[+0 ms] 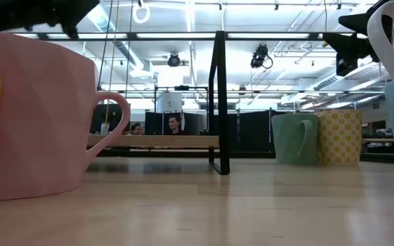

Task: Place coffee mugs
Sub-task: Put the blue patterned mug on the shelf

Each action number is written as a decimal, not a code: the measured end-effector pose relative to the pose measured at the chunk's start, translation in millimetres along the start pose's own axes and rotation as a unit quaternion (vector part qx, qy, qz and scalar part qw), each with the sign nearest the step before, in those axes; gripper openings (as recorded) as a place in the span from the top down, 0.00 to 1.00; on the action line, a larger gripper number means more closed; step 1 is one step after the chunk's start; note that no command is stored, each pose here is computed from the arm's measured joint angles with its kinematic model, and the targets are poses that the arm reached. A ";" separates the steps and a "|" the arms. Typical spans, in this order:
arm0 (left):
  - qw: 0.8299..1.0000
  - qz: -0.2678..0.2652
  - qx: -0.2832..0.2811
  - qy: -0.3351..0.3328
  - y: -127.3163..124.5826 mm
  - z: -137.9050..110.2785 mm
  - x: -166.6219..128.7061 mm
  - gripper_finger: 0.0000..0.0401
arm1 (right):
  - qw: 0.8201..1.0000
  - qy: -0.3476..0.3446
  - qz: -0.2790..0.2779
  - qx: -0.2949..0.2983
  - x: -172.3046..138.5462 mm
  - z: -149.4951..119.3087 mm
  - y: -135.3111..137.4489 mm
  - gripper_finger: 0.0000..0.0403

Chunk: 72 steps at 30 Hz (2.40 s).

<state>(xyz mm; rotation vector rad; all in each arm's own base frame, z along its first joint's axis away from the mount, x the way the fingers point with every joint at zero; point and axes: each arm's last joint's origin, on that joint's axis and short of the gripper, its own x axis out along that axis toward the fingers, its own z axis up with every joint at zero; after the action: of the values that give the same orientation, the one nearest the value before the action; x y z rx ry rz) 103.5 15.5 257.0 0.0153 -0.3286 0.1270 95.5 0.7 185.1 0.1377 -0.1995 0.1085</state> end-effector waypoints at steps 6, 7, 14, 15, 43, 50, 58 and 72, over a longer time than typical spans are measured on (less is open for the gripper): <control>0.988 -0.035 -0.011 0.147 -9.6 34.8 41.7 0.68 | 1.000 0.000 0.000 0.000 0.0 0.1 0.0 0.52; 0.982 -0.043 -0.012 0.182 -12.2 39.3 48.2 0.68 | 1.000 0.000 0.000 0.000 0.0 0.1 0.0 0.52; 0.900 -0.090 -0.062 0.423 -41.0 58.2 81.8 0.68 | 1.000 0.000 0.000 0.000 0.0 0.0 0.0 0.52; 0.884 -0.094 -0.071 0.452 -46.9 58.6 85.2 0.68 | 1.000 0.000 0.000 0.000 0.0 0.0 0.0 0.52; 0.666 -0.141 -0.018 0.733 -185.7 -19.6 80.6 0.68 | 1.000 0.000 0.000 0.000 0.0 0.1 0.0 0.52; 0.642 -0.117 0.014 0.757 -187.0 -32.9 78.6 0.68 | 1.000 0.000 0.000 0.000 0.0 0.0 0.0 0.52; 0.626 -0.110 0.029 0.771 -193.2 -47.2 78.6 0.68 | 1.000 0.000 0.000 0.000 0.0 0.0 0.0 0.52; 0.611 -0.102 0.041 0.784 -197.3 -60.3 78.7 0.72 | 1.000 0.000 0.000 0.000 0.0 0.1 0.0 0.52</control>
<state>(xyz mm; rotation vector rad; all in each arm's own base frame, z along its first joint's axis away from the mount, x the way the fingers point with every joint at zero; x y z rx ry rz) 221.8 -168.4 226.5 0.0273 1.4833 -0.1071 95.4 0.7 185.2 0.1380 -0.1996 0.1093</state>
